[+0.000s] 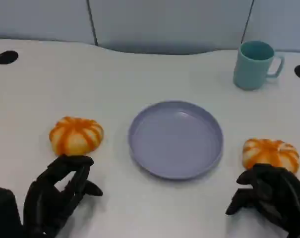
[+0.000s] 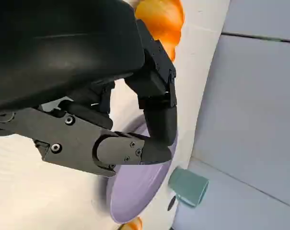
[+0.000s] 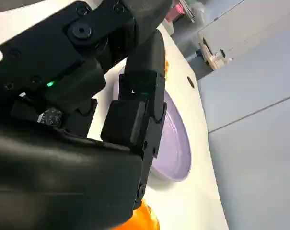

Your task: Grasp the bread from the table and place it into the plate.

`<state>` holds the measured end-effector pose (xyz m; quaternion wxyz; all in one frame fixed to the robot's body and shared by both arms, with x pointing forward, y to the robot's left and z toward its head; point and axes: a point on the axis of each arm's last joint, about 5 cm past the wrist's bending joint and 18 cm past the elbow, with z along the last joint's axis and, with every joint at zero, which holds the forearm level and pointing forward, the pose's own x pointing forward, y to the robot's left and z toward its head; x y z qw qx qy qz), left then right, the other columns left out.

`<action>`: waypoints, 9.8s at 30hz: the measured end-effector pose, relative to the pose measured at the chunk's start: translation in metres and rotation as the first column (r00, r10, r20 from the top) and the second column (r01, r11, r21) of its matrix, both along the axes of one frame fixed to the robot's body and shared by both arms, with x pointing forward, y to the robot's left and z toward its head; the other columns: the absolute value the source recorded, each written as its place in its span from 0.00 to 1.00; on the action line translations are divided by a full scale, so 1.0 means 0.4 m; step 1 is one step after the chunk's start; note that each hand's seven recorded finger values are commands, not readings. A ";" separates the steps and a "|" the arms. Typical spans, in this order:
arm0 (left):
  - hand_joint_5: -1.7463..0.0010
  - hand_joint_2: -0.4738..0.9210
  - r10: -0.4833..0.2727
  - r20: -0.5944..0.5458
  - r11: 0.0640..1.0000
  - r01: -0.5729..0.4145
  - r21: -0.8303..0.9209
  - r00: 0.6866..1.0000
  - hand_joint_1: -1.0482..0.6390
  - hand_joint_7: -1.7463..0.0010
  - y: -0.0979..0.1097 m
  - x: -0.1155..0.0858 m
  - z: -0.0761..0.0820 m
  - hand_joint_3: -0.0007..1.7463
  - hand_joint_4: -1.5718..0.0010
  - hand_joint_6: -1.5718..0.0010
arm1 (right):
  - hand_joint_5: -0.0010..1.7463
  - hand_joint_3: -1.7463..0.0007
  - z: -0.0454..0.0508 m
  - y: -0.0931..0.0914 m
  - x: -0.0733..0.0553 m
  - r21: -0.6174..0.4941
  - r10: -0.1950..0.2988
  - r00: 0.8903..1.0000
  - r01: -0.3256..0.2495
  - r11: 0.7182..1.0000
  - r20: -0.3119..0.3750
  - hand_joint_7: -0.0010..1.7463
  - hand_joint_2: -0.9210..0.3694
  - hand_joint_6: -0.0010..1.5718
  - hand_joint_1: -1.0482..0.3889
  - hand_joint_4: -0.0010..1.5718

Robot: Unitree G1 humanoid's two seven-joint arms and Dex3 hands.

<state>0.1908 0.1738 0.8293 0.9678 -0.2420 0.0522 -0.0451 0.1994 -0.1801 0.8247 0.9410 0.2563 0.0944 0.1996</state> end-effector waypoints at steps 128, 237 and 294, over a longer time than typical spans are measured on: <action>0.98 0.85 -0.274 -0.359 -0.498 0.188 0.847 0.892 0.38 1.00 -0.086 0.359 0.210 0.00 0.97 0.89 | 0.37 1.00 0.008 0.019 -0.020 0.014 -0.015 1.000 0.015 1.000 -0.016 0.23 0.19 0.93 0.05 0.92; 0.00 0.65 -0.612 0.391 0.151 -0.383 0.911 0.688 0.56 0.00 -0.196 0.334 0.239 0.71 0.43 0.54 | 0.39 1.00 0.022 0.010 -0.049 0.030 -0.016 1.000 0.016 0.999 -0.014 0.25 0.19 0.92 0.09 0.90; 0.86 1.00 -0.767 -0.048 -0.099 -0.043 0.994 0.640 0.16 1.00 -0.332 0.321 0.243 0.25 0.80 0.74 | 0.39 1.00 0.028 0.042 -0.049 0.031 -0.005 1.000 0.006 0.999 -0.019 0.24 0.20 0.94 0.04 0.92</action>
